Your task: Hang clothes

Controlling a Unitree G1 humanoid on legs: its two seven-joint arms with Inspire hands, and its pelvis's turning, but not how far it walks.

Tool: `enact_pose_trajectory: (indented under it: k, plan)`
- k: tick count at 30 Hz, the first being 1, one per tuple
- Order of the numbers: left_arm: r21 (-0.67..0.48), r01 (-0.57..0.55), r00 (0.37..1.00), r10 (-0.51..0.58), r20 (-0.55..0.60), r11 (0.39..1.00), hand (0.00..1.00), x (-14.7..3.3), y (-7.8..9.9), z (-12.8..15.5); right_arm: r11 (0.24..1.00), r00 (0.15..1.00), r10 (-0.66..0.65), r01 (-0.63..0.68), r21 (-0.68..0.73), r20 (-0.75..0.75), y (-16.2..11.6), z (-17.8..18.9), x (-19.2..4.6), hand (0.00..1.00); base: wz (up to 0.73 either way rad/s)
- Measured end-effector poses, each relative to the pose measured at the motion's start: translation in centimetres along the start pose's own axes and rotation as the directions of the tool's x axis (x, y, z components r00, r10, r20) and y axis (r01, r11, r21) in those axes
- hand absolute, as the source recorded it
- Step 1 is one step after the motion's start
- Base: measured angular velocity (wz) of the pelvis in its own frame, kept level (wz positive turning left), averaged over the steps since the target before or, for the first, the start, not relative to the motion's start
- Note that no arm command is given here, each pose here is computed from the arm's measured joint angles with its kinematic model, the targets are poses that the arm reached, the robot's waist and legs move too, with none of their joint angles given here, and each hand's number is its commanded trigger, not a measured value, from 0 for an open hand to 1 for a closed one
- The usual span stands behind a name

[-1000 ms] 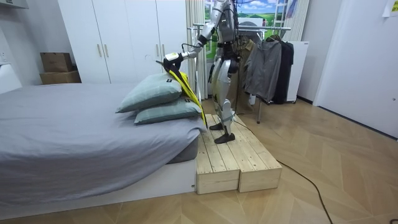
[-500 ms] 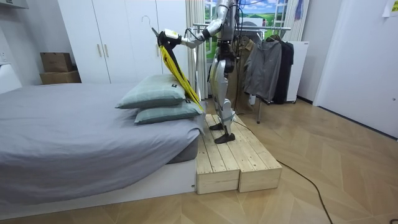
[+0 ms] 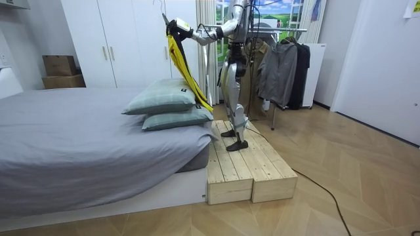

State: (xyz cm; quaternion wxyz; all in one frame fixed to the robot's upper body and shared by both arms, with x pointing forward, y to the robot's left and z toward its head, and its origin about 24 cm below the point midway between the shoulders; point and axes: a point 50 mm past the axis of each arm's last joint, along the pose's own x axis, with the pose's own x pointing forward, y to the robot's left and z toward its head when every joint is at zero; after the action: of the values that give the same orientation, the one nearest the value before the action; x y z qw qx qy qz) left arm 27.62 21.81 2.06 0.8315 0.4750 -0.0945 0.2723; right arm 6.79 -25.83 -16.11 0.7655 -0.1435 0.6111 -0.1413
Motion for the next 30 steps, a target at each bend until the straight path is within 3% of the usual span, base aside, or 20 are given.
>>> enact_pose_trajectory:
  k: [7, 12, 21, 24, 30]
  plan:
    - [-0.012, -0.015, 1.0, 0.015, 0.015, 1.0, 1.0, 0.2, 0.2, 0.4, 1.0, 1.0, -0.021, 0.02, -0.011, -0.018, -0.2, -0.7, 0.0, 0.0, 0.02]
    - [-0.018, -0.028, 0.999, 0.028, 0.028, 0.999, 1.0, 0.4, 0.6, 0.6, 0.983, 0.998, -0.061, 0.061, -0.173, 0.007, -0.6, -1.2, -0.1, 0.0, -0.04]
    - [-0.012, -0.038, 0.999, 0.038, 0.019, 0.999, 1.0, 0.0, 0.6, 0.3, 0.934, 0.958, -0.27, 0.284, -0.217, 0.092, -2.2, -0.1, -0.2, 0.0, -0.01]
    - [-0.015, -0.06, 0.998, 0.06, 0.024, 0.998, 1.0, 0.0, 0.8, 0.4, 0.89, 0.909, -0.369, 0.406, -0.208, 0.193, -2.8, 1.8, -0.4, 0.0, -0.06]
    - [-0.016, -0.051, 0.998, 0.051, 0.031, 0.999, 1.0, -0.8, 0.6, 0.4, 0.769, 0.711, -0.487, 0.624, -0.137, 0.508, -3.5, 8.3, -1.8, 0.0, 0.05]
